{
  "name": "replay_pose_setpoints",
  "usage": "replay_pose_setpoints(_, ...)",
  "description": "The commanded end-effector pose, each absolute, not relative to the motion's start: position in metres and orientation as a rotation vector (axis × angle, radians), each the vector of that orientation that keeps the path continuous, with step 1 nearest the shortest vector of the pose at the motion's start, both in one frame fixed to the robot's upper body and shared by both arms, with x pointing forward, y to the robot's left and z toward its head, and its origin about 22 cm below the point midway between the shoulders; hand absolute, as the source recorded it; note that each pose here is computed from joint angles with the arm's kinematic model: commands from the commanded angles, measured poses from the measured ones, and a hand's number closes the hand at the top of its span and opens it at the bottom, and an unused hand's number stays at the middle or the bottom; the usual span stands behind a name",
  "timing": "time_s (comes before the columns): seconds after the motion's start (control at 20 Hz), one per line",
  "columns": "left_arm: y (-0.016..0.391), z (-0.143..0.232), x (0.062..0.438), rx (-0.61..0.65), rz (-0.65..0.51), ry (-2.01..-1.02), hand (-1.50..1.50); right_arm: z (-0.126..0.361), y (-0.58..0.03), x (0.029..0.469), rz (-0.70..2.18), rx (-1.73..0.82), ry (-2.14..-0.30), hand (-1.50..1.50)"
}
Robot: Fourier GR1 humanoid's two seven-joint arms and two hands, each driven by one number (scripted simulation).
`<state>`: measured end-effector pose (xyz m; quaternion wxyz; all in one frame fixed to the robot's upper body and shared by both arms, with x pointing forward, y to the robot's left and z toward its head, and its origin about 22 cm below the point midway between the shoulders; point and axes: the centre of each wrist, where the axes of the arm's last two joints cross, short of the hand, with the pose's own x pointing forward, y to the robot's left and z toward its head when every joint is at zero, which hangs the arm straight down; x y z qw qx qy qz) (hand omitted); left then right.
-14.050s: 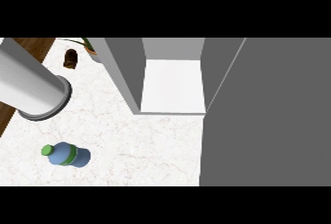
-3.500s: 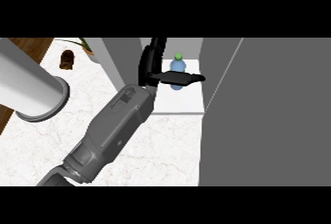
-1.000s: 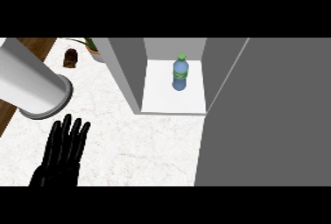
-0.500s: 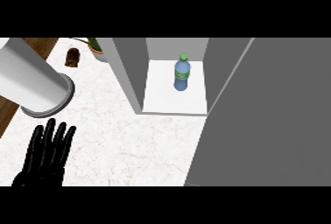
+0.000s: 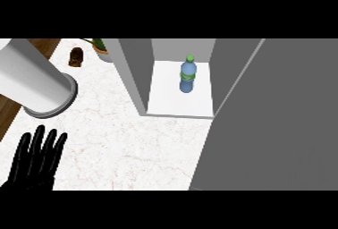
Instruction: Pick up the bottled water, place it into the cabinet and close the cabinet
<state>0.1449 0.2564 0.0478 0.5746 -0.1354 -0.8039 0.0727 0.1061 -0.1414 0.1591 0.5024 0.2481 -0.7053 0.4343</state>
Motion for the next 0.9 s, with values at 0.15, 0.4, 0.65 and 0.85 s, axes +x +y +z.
replay_pose_setpoints(0.15,0.267,0.049,0.143,-0.323,0.155,-1.891,-1.50,0.164,-0.103,0.114,0.945,0.608,-1.772,1.50)
replay_pose_setpoints(0.4,0.268,0.051,0.146,-0.323,0.159,-1.913,-1.50,0.164,-0.104,0.122,0.963,0.604,-1.760,1.50)
replay_pose_setpoints(0.65,0.272,0.051,0.145,-0.336,0.157,-1.911,-1.50,0.164,-0.108,0.124,0.934,0.626,-1.767,1.50)
replay_pose_setpoints(0.85,0.274,0.049,0.143,-0.352,0.152,-1.911,-1.50,0.160,-0.110,0.127,0.878,0.684,-1.751,1.50)
